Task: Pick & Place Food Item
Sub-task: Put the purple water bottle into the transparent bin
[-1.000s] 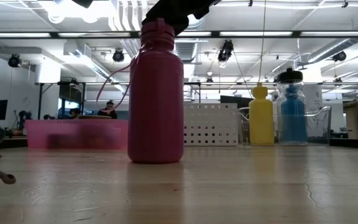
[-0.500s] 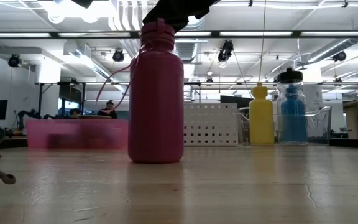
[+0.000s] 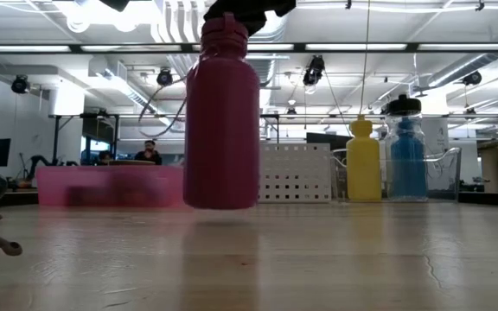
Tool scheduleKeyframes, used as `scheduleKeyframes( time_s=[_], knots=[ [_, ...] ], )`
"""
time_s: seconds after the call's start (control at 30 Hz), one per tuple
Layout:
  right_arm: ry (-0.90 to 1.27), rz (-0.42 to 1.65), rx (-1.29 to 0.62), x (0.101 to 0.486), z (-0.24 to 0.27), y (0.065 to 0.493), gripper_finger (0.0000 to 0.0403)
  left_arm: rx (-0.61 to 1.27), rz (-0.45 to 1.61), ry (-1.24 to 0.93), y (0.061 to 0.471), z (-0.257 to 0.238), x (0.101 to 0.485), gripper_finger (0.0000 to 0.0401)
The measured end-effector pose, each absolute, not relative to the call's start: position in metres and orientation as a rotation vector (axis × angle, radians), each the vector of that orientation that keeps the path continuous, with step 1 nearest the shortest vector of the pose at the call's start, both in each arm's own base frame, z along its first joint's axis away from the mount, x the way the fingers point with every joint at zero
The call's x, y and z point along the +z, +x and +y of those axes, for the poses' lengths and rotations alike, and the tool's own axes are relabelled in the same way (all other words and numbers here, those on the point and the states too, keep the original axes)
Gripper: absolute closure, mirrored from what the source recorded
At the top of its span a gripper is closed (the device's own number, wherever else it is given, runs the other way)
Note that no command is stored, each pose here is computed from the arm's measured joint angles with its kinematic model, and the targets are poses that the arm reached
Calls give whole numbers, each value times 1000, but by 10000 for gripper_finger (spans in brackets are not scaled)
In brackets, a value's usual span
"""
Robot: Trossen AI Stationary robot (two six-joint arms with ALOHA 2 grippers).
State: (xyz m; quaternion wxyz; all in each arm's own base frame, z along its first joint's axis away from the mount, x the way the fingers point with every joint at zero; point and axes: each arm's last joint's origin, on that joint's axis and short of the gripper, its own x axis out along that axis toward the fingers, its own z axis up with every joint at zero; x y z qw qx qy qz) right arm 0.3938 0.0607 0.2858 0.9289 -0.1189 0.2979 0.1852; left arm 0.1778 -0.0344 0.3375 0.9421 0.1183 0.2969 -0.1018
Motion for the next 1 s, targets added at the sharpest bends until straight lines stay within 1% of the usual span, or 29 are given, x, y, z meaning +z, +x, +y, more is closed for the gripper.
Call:
scheduleKeyframes(
  time_s=[0.3, 0.57, 0.63, 0.77, 1.0],
  knots=[
    [-217, 571, 352, 307, 56, 382, 342, -208, 604, 241, 178, -34, 338, 391],
    [-139, 551, 278, 339, 36, 357, 342, -207, 602, 241, 178, -34, 338, 391],
    [-130, 549, 217, 350, 29, 346, 342, -208, 602, 241, 178, -34, 338, 391],
    [-129, 550, 28, 372, 18, 319, 342, -208, 601, 241, 178, -34, 338, 391],
    [-50, 489, -284, 404, 4, 273, 342, -208, 593, 244, 178, -35, 339, 391]
  ],
)
